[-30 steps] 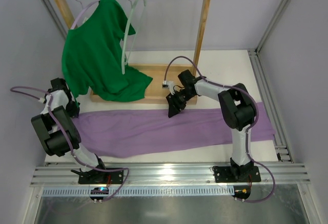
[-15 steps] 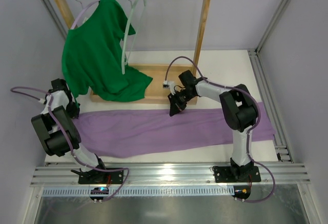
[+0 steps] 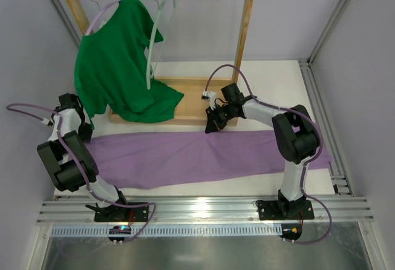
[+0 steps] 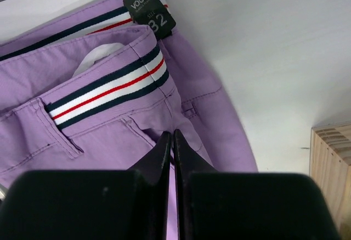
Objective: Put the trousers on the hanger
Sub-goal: Fold the trousers
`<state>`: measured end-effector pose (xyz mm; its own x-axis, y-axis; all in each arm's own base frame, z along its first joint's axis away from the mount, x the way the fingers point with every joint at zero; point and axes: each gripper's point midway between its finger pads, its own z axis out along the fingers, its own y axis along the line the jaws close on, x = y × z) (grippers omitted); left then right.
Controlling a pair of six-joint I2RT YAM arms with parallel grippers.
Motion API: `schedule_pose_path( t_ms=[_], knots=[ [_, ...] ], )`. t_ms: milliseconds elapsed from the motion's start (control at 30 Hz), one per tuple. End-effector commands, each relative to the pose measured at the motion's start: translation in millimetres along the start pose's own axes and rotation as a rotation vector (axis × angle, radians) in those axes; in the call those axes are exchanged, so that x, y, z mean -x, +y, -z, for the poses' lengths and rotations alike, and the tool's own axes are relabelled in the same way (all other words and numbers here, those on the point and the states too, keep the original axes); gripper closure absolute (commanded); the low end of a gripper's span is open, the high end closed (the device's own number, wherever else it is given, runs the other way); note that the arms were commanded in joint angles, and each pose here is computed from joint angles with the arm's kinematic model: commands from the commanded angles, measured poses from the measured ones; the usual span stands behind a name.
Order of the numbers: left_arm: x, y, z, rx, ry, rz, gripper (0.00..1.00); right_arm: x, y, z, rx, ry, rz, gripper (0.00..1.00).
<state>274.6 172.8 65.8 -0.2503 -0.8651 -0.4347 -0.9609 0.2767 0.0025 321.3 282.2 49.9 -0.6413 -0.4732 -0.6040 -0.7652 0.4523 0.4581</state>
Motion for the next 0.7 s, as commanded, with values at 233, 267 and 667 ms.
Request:
schedule_pose_path(
  t_ms=[233,267,667],
  knots=[
    [39.0,6.4,-23.0,0.065,-0.117,0.099,0.99,31.5,-24.9,2.3,-0.133,-0.104,-0.007,0.96],
    [37.5,5.9,-25.4,0.068,-0.113,0.1,1.0,31.0,-26.0,1.8,-0.141,-0.104,-0.009,0.96],
    [50.8,-8.3,-22.4,0.024,-0.098,0.066,0.83,43.9,-30.3,12.4,-0.216,-0.142,-0.056,0.69]
  ],
)
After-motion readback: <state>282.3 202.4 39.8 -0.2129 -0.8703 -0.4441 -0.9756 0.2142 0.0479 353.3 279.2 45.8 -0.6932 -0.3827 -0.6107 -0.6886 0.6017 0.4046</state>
